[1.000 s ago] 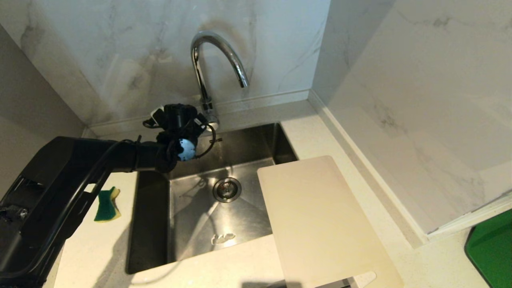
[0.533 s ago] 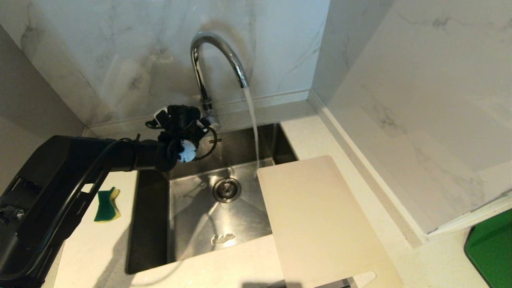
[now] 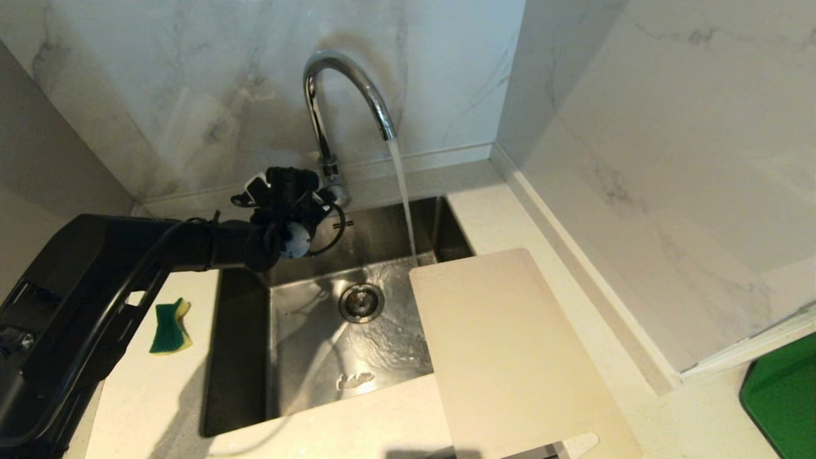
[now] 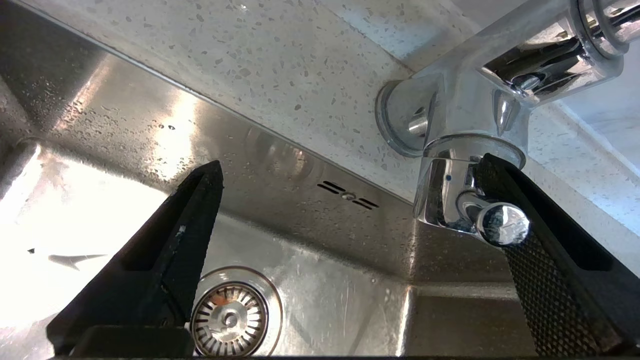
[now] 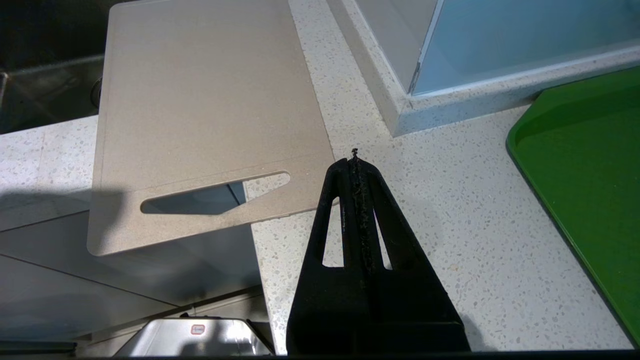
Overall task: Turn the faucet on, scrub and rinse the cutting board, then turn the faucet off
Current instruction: Turn on the tap
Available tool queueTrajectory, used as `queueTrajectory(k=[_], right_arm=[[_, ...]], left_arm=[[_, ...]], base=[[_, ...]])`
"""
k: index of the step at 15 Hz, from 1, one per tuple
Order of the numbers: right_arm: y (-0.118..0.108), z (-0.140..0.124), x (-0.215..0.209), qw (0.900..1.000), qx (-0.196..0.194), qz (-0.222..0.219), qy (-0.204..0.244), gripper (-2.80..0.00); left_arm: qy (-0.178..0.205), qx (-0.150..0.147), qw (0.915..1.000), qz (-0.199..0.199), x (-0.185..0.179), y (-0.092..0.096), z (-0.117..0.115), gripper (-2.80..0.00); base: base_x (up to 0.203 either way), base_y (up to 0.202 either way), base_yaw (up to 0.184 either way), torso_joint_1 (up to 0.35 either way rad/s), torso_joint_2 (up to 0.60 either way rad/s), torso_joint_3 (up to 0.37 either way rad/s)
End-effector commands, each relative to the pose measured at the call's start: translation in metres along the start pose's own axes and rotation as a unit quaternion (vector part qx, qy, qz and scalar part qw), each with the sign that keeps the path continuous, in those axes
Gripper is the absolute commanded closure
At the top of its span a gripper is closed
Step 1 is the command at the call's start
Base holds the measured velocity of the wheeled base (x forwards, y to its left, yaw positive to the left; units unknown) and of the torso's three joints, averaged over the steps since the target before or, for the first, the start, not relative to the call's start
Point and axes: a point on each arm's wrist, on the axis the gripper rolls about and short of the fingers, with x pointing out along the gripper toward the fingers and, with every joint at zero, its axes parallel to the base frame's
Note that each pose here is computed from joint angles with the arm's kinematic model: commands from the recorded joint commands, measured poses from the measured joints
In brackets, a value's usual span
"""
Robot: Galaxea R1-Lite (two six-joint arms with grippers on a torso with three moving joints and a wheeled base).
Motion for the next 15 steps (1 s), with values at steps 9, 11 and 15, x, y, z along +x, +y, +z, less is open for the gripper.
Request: queueTrajectory(k=[9,11,15], right_arm=[[0.0,0.0,0.0,1.0,0.0,0.0,0.0,0.0],[0.0,0.0,0.0,1.0,0.0,0.0,-0.001,0.0],[0.0,0.0,0.0,1.0,0.0,0.0,0.0,0.0]], left_arm=[[-0.009,-0.007,0.9999,-0.005,-0.006,-0.006,0.006,-2.8],[-0.01,-0.009,0.9999,-0.007,-0.008,-0.009,0.007,-2.8],[-0.009,-0.009,0.9999,-0.009,-0.014,-0.014,0.005,-2.8]], base=[[0.0,0.0,0.0,0.0,0.0,0.0],[0.0,0.0,0.0,0.0,0.0,0.0],[0.0,0.0,0.0,0.0,0.0,0.0]])
